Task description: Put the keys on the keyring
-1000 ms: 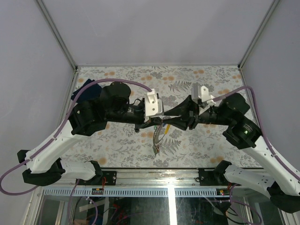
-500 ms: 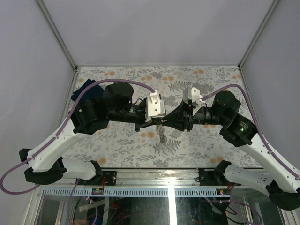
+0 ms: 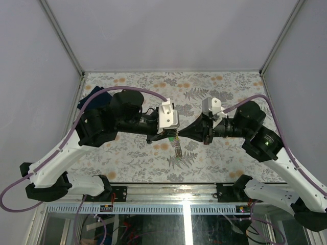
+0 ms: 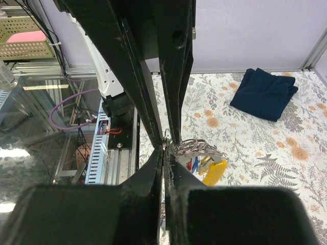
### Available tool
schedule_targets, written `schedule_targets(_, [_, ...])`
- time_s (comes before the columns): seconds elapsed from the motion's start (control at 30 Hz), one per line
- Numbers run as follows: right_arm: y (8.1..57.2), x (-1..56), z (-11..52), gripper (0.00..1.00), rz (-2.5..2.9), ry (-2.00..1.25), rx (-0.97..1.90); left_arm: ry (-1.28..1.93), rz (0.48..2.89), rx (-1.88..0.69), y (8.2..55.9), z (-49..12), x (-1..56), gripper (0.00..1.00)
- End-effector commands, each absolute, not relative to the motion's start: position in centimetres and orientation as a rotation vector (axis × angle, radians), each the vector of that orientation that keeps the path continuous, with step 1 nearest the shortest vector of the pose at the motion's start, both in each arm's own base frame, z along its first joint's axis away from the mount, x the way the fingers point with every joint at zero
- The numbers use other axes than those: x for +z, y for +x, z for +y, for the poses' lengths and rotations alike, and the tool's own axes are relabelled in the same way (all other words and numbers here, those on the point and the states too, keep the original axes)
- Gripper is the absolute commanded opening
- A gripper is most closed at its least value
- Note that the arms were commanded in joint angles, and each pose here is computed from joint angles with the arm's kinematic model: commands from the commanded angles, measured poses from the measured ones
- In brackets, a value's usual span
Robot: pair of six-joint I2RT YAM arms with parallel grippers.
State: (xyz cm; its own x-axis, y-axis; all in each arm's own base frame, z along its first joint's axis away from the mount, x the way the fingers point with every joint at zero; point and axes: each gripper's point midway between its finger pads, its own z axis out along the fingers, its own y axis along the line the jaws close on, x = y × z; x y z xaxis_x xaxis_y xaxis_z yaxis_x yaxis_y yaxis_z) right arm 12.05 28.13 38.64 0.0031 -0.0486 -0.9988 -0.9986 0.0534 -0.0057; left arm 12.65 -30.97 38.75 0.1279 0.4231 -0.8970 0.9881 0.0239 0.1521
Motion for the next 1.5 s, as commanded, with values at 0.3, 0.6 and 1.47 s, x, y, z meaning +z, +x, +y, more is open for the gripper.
schedule_targets(0.3, [9.3, 43.6, 26.4, 0.00, 0.986, -1.203, 1.130, 1.432, 1.152, -0.917, 10.4, -30.3, 43.2, 0.27])
schedule_targets(0.6, [8.8, 44.0, 26.4, 0.00, 0.958, -1.201, 1.147, 1.433, 1.117, -0.964, 9.9, -30.9, 43.6, 0.26])
schedule_targets(1.47, [8.5, 44.9, 26.1, 0.00, 0.916, -1.166, 1.155, 1.455, 1.129, -0.970, 10.1, -31.4, 42.7, 0.00])
